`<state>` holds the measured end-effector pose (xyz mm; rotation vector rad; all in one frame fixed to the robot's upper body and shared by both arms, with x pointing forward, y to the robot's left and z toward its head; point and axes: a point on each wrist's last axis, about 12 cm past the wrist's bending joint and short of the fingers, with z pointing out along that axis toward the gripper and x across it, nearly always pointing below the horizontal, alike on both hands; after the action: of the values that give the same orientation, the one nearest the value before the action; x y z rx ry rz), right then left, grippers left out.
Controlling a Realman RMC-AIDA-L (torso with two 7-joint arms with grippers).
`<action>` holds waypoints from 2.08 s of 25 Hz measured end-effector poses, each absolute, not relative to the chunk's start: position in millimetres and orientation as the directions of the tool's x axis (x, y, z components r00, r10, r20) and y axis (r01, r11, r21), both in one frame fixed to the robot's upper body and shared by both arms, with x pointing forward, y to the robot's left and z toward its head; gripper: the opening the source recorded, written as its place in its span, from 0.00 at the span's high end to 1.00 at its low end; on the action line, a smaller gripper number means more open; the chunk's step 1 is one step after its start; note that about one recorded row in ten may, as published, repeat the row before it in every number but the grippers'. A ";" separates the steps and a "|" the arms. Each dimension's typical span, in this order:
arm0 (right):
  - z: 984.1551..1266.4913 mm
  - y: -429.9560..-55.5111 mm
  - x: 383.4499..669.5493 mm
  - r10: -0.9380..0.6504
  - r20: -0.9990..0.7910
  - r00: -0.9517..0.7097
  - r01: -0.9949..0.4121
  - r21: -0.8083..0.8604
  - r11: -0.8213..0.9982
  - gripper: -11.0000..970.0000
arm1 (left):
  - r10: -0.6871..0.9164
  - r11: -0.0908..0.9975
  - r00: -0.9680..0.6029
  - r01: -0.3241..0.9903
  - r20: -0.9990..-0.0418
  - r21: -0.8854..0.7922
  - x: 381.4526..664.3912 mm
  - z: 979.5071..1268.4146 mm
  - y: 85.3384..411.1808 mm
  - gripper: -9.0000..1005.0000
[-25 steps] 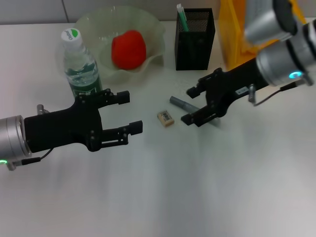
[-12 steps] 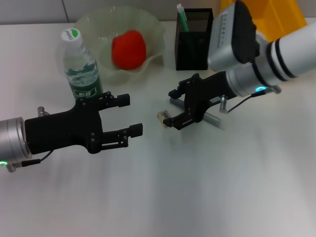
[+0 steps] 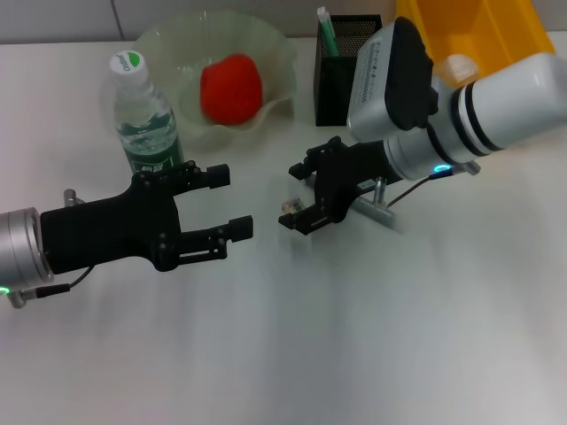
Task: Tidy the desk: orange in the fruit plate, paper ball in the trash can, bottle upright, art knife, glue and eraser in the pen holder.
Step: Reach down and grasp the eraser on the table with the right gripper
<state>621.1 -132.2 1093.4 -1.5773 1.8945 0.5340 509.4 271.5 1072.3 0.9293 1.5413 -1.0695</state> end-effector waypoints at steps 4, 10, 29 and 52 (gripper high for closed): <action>1087.8 -130.6 619.8 -0.744 -0.660 -0.104 -0.975 -0.081 0.208 0.23 | 0.047 0.316 -0.206 0.931 -0.977 -0.181 509.8 1072.5 272.5 0.20; 1084.9 -129.6 618.6 -0.743 -0.660 -0.112 -0.974 -0.075 0.214 0.24 | 0.050 0.317 -0.198 0.933 -0.979 -0.173 511.2 1074.5 273.1 0.20; 1078.3 -131.2 617.6 -0.714 -0.690 -0.121 -0.968 -0.078 0.239 0.27 | 0.045 0.320 -0.197 0.932 -0.979 -0.173 511.9 1077.2 277.1 0.20; 1075.4 -131.2 616.4 -0.723 -0.678 -0.132 -0.969 -0.067 0.240 0.39 | 0.032 0.325 -0.189 0.931 -0.981 -0.168 510.3 1079.8 281.9 0.20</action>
<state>616.4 -131.2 1075.4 -1.5427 1.9188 0.5304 510.3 281.9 1079.8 0.9145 1.5246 -1.0578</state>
